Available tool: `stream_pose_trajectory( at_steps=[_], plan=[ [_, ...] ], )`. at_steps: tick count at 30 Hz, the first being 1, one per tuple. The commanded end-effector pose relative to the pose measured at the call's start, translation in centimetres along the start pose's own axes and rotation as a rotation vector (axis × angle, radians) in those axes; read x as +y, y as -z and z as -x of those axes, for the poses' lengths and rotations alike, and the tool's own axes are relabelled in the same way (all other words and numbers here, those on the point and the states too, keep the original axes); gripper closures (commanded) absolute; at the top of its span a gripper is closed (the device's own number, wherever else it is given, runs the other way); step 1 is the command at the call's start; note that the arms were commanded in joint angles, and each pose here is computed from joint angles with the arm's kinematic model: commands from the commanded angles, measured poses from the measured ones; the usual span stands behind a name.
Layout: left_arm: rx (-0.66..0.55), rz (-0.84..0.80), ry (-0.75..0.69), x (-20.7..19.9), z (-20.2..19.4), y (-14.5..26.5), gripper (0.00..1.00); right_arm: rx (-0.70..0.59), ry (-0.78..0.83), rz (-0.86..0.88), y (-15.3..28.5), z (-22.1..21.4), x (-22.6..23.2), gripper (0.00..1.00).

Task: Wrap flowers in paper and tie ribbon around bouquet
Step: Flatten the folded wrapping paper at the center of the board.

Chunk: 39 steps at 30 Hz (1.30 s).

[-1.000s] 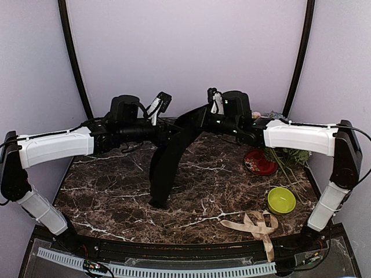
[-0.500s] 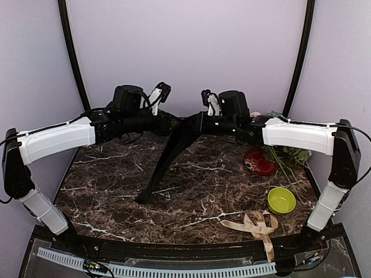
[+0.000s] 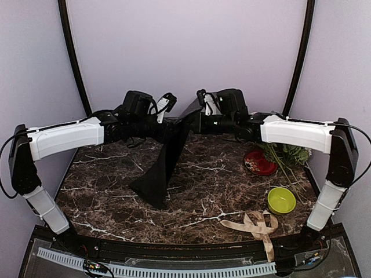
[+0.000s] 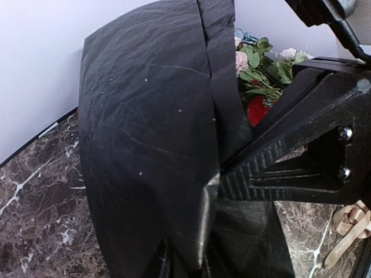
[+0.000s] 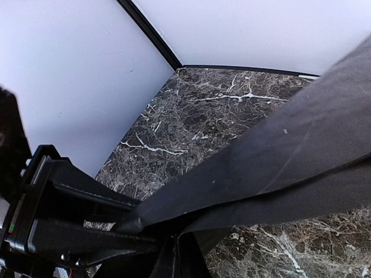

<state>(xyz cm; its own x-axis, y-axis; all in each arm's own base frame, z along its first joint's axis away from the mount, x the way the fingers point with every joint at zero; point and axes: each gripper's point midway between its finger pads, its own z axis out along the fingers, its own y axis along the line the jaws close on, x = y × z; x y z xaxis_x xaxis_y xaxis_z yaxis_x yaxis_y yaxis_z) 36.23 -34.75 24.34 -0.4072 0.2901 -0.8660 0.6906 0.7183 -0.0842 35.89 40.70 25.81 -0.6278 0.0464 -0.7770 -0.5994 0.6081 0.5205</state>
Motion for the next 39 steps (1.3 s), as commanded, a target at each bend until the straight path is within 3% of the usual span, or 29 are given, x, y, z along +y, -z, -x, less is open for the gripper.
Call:
stream_pose_trajectory(
  at_steps=[1, 3, 12, 20, 28, 39],
  plan=[
    [-0.077, -0.002, 0.001, 0.1, 1.3, 1.4, 0.94, -0.014, 0.021, 0.027, 0.3, 0.8, 0.1, 1.0],
    [-0.101, -0.011, 0.029, 0.4, 1.5, 2.0, 1.0, -0.006, 0.018, 0.015, 0.7, 0.6, -0.6, 1.0],
    [-0.134, 0.151, 0.145, 8.2, 1.9, 6.3, 1.0, 0.024, -0.051, -0.085, 4.5, -1.6, -6.4, 1.0],
    [-0.126, 0.271, 0.196, 14.8, 1.1, 8.9, 1.0, 0.079, -0.07, -0.133, 8.4, -3.8, -8.5, 1.0],
    [-0.036, 0.346, 0.275, 19.9, -4.2, 8.2, 1.0, 0.159, -0.086, -0.182, 10.2, -7.1, -9.3, 1.0],
    [0.135, 0.385, 0.126, 22.8, -10.4, 3.2, 1.0, 0.183, -0.218, -0.217, 10.2, -12.3, -11.5, 1.0]
  ],
)
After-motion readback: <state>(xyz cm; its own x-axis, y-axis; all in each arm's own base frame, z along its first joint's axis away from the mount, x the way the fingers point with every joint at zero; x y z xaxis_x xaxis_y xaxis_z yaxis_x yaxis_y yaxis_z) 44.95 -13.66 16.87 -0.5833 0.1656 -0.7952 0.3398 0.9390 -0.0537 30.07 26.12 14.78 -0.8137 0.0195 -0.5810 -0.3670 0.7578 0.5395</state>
